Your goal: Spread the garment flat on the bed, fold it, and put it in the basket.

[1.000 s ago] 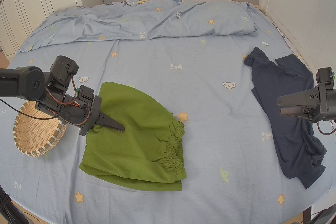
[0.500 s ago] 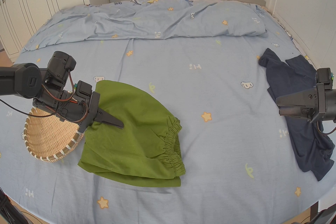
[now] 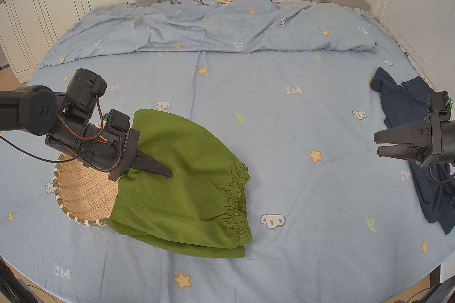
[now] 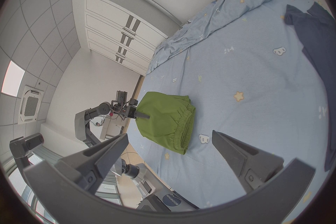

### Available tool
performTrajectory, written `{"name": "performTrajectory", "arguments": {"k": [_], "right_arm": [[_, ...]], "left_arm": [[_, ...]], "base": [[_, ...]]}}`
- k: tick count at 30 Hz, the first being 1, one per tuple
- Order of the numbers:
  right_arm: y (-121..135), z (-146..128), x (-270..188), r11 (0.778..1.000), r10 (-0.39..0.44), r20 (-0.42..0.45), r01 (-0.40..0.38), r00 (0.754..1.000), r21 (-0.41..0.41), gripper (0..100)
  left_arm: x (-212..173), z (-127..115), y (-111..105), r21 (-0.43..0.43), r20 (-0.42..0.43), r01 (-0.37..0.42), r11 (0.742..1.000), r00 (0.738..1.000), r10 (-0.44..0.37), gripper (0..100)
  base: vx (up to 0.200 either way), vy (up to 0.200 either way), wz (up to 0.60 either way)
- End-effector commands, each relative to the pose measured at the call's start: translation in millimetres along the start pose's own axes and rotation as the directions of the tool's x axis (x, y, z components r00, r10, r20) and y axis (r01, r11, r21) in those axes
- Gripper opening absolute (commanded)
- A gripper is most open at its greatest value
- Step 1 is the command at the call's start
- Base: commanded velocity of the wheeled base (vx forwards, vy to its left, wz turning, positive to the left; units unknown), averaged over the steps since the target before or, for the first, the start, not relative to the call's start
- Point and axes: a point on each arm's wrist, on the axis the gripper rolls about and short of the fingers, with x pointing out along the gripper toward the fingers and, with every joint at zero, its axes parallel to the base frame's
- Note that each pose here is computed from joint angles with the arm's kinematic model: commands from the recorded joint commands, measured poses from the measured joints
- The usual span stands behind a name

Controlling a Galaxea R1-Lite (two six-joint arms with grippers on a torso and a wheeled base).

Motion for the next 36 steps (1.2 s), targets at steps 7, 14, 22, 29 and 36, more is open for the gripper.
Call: {"name": "performTrajectory", "arguments": {"k": [7, 14, 22, 29, 36], "right_arm": [[1, 0, 0, 1.0, 0.004, -0.001, -0.004, 1.0, -0.002, 100], [1, -1, 0, 1.0, 0.004, -0.001, -0.004, 1.0, -0.002, 100], [1, -1, -1, 1.0, 0.005, 0.001, -0.005, 1.0, -0.003, 100], [2, -1, -2, 1.0, 0.006, 0.004, -0.006, 1.0, -0.006, 100], [4, -1, -3, 1.0, 0.008, 0.008, -0.008, 1.0, -0.01, 100]], "left_arm": [[-22, -22, -33, 0.164, 0.03, 0.026, 0.986, 0.999, -0.031, 0], [-61, -40, -63, 0.266, 0.136, 0.028, 0.964, 0.989, -0.066, 0], [-108, -46, -70, 0.301, 0.339, -0.076, 0.951, 0.94, -0.032, 0], [-136, -35, -42, 0.208, 0.477, -0.183, 0.961, 0.877, 0.064, 0], [-128, -9, 17, 0.067, 0.471, -0.215, 0.974, 0.868, 0.159, 0]], "base": [[0.0, 0.0, 0.0], [0.0, 0.0, 0.0], [0.0, 0.0, 0.0], [0.0, 0.0, 0.0], [0.0, 0.0, 0.0]]}}
